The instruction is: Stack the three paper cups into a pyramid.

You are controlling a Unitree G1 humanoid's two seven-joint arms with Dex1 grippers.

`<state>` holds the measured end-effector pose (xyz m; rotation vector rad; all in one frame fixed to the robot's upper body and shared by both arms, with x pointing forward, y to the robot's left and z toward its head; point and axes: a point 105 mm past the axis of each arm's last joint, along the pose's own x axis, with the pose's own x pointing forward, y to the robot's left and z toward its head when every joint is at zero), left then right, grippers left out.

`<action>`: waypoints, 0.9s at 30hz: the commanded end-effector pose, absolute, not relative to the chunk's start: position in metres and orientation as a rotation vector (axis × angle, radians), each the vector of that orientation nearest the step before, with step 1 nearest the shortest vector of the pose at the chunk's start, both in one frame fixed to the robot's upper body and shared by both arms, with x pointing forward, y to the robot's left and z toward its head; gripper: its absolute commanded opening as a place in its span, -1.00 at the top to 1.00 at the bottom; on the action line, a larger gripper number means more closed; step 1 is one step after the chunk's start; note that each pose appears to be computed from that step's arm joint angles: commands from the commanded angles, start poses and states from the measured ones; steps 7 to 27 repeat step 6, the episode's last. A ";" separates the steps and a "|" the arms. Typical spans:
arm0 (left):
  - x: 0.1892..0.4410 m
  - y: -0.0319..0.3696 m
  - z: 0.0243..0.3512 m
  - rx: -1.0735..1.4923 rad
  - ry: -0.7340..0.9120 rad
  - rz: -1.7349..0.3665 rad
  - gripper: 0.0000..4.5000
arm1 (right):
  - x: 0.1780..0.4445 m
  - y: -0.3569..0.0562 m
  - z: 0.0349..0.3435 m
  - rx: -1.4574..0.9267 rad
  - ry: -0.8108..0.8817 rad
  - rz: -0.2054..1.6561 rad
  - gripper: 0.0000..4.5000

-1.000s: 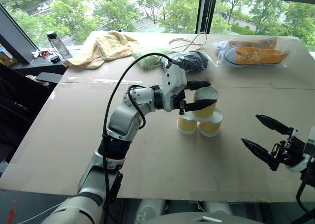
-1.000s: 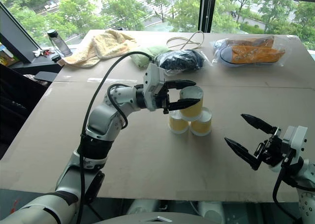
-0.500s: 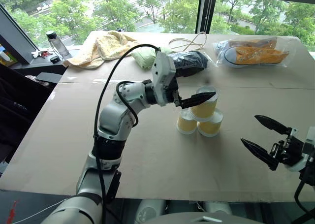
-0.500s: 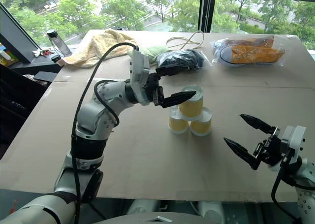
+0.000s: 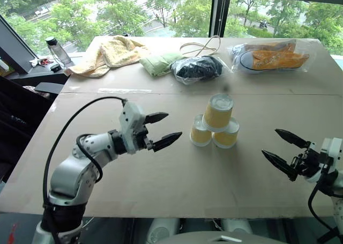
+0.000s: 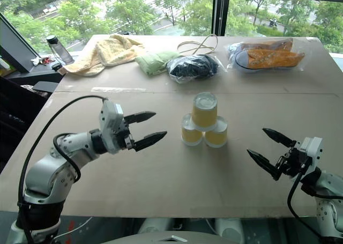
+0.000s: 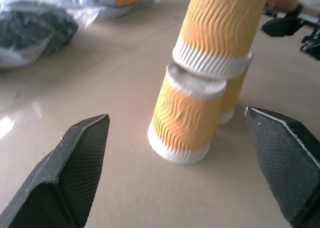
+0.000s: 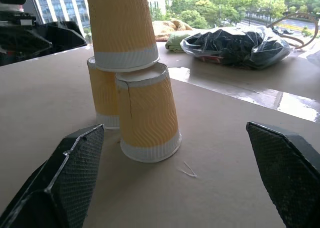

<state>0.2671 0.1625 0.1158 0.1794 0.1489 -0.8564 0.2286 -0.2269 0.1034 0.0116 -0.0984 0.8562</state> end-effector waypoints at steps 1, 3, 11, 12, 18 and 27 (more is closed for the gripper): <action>0.263 0.177 0.103 0.262 0.135 -0.781 -0.98 | 0.229 -0.234 0.104 -0.025 -0.099 0.868 -1.00; 0.256 0.177 0.093 0.254 0.151 -0.784 -0.98 | 0.229 -0.236 0.103 -0.026 -0.089 0.874 -1.00; 0.250 0.177 0.086 0.216 0.171 -0.781 -0.98 | 0.229 -0.237 0.103 -0.025 -0.081 0.881 -1.00; 0.250 0.177 0.086 0.216 0.171 -0.781 -0.98 | 0.229 -0.237 0.103 -0.025 -0.081 0.881 -1.00; 0.250 0.177 0.086 0.216 0.171 -0.781 -0.98 | 0.229 -0.237 0.103 -0.025 -0.081 0.881 -1.00; 0.250 0.177 0.086 0.216 0.171 -0.781 -0.98 | 0.229 -0.237 0.103 -0.025 -0.081 0.881 -1.00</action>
